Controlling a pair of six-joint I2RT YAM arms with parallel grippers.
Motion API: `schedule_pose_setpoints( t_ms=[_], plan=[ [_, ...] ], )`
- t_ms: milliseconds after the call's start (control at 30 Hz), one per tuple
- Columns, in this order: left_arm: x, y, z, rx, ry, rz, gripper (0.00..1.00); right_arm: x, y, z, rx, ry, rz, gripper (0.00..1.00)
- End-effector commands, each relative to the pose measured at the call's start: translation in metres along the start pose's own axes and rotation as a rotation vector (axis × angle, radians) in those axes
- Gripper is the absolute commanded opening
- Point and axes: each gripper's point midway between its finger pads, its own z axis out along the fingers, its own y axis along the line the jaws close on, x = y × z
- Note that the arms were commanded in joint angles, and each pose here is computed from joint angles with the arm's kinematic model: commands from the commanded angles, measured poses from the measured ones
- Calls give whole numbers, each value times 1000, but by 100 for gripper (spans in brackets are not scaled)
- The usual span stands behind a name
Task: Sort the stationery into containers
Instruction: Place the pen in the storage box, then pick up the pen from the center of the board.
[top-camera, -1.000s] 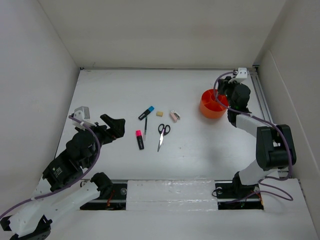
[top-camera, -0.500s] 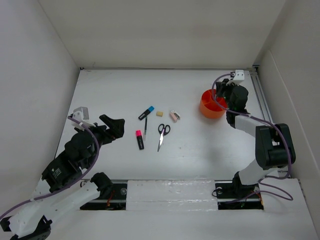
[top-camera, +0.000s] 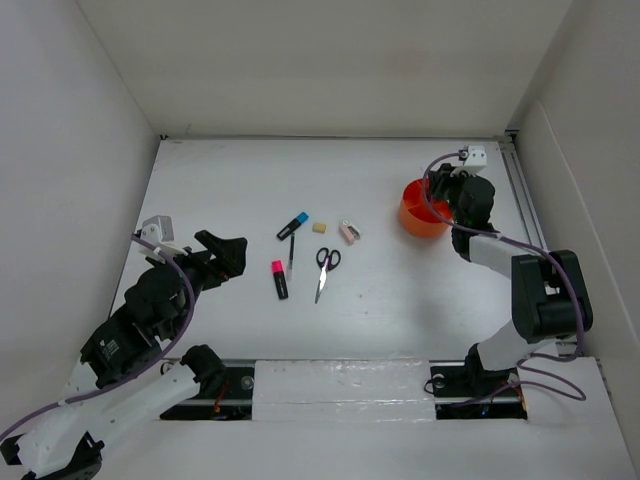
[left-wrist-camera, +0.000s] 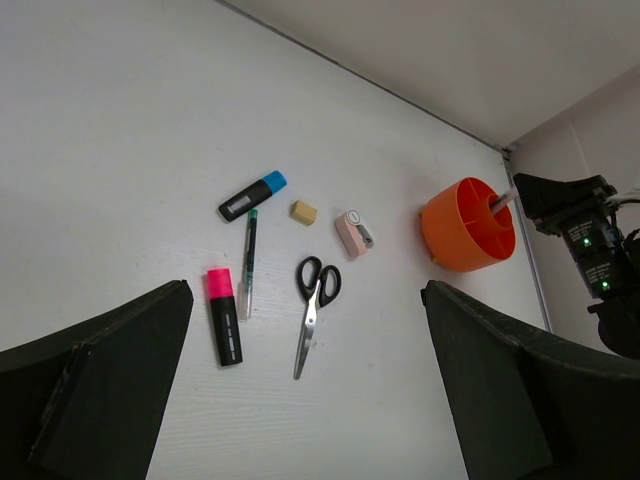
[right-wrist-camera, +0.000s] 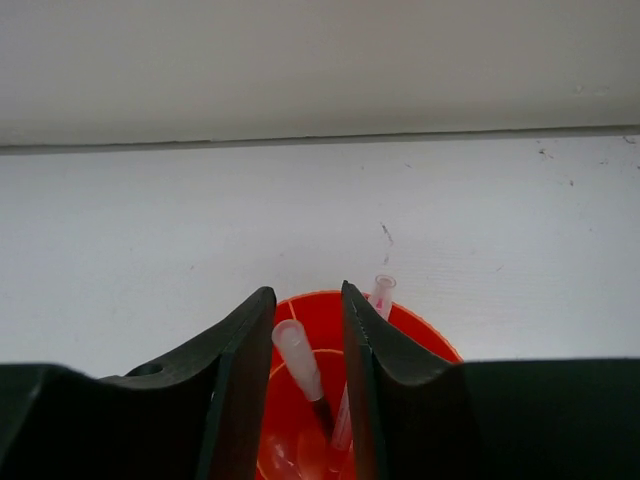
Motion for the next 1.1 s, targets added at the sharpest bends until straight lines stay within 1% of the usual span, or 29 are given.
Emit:
schedule_pose_setpoints(
  t_ms=[0, 200, 233, 267, 333, 400, 433, 467, 533, 567, 600, 667, 700, 733, 767, 800, 833, 867, 900, 933, 967, 1000, 1033, 1067],
  plan=[
    [-7, -3, 0, 10, -34, -9, 100, -37, 13, -6, -36, -108, -12, 39],
    [-7, -3, 0, 10, -34, -9, 100, -53, 25, -14, -49, -146, -19, 40],
    [-7, -3, 0, 10, -34, -9, 100, -57, 33, -17, -65, -152, -18, 40],
    [-7, -3, 0, 10, -34, -19, 100, -71, 40, -23, -80, -185, -16, 41],
    [-7, -3, 0, 10, -34, -19, 100, -78, 60, -29, -96, -184, -17, 45],
    [-5, 0, 2, -6, -28, -8, 100, -96, 79, -31, -110, -199, -19, 66],
    [-5, 3, 2, -22, -32, -14, 100, -90, 80, -30, -63, -154, -18, 99],
    [-5, 3, 2, -22, -32, -14, 100, -107, 107, -31, -93, -168, -8, 100],
    [-8, 7, 1, -46, -40, -33, 100, -98, 130, -27, -105, -99, -19, 100],
    [-9, 11, 1, -67, -50, -38, 100, -82, 151, -32, -106, -27, -39, 100],
    [-9, 13, 1, -81, -54, -42, 100, -91, 166, -31, -104, -33, -25, 100],
    [-12, 16, -1, -98, -65, -62, 100, -62, 190, -32, -101, 69, -37, 100],
    [-12, 20, -1, -115, -70, -56, 100, -63, 219, -39, -137, 79, -15, 100],
    [-12, 20, -1, -115, -70, -55, 100, -44, 231, -38, -126, 122, 0, 100],
    [-12, 19, -1, -114, -70, -65, 100, -35, 246, -41, -133, 154, 61, 100],
    [-12, 19, -1, -114, -70, -65, 100, -16, 264, -52, -139, 220, 60, 100],
    [-12, 19, -1, -114, -70, -65, 100, -21, 277, -52, -134, 227, 101, 95],
    [-12, 19, -1, -114, -70, -65, 100, -1, 289, -53, -116, 276, 149, 91],
    [-12, 19, -1, -114, -70, -65, 100, 9, 297, -58, -113, 304, 157, 87],
    [-14, 21, -1, -121, -77, -64, 100, 10, 313, -66, -114, 311, 194, 81],
    [-14, 21, -1, -121, -77, -64, 100, 18, 318, -70, -94, 323, 234, 77],
    [-14, 21, -1, -121, -77, -64, 100, 27, 327, -71, -91, 340, 277, 81],
    [-12, 22, -1, -126, -72, -59, 100, 36, 337, -75, -114, 370, 298, 93],
    [-12, 22, -1, -126, -72, -68, 100, 35, 350, -77, -141, 385, 321, 100]
  ],
)
